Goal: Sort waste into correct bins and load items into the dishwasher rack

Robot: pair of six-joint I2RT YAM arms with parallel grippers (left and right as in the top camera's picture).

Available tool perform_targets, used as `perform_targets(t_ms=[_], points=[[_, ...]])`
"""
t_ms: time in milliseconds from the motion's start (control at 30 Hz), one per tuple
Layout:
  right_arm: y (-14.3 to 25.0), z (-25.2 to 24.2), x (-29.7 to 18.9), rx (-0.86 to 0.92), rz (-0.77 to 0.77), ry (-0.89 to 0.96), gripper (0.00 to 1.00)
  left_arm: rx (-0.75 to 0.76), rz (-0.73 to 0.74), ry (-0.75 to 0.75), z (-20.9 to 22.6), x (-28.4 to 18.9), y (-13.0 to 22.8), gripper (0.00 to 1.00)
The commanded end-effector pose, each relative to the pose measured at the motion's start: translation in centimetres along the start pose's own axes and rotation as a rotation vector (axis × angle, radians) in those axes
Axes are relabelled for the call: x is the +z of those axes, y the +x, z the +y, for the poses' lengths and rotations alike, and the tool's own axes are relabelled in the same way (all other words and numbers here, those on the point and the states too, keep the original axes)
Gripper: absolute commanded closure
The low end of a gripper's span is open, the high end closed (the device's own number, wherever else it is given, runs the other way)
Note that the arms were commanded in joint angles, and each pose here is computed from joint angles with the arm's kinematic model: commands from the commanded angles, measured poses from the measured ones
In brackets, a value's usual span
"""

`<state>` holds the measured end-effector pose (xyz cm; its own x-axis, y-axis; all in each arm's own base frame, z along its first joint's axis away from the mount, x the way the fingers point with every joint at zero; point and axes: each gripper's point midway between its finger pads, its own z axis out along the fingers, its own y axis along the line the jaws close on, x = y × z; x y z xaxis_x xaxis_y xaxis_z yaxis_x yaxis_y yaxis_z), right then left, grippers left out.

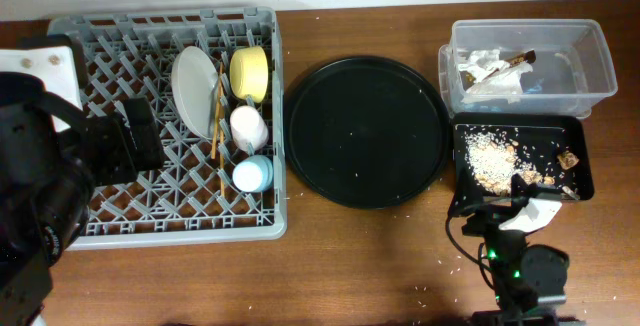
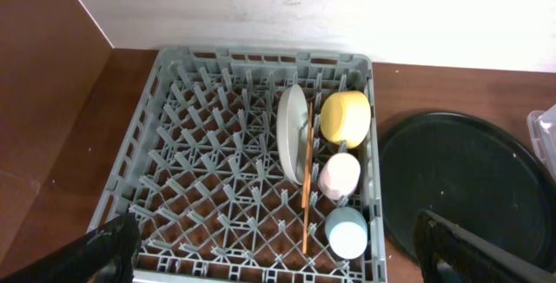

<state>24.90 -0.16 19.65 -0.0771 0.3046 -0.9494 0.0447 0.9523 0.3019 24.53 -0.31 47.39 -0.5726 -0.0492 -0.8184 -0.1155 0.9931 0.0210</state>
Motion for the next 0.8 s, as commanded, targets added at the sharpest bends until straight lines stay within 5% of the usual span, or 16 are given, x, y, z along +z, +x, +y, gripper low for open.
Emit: perform_targets(t_ms=[0, 200, 767], points=[[1.2, -0.1, -0.1, -0.045, -0.03, -0.021, 0.01, 0.005, -0.002, -0.002, 0.1, -0.1, 0.0, 0.0], [4.1, -0.4, 0.0, -0.043, 0.004, -0.052, 0.02, 0.005, -0.002, -0.002, 0.1, -0.1, 0.0, 0.0], [4.1, -0.4, 0.0, -0.043, 0.004, -0.051, 0.02, 0.005, -0.002, -0.002, 0.1, -0.1, 0.0, 0.0]])
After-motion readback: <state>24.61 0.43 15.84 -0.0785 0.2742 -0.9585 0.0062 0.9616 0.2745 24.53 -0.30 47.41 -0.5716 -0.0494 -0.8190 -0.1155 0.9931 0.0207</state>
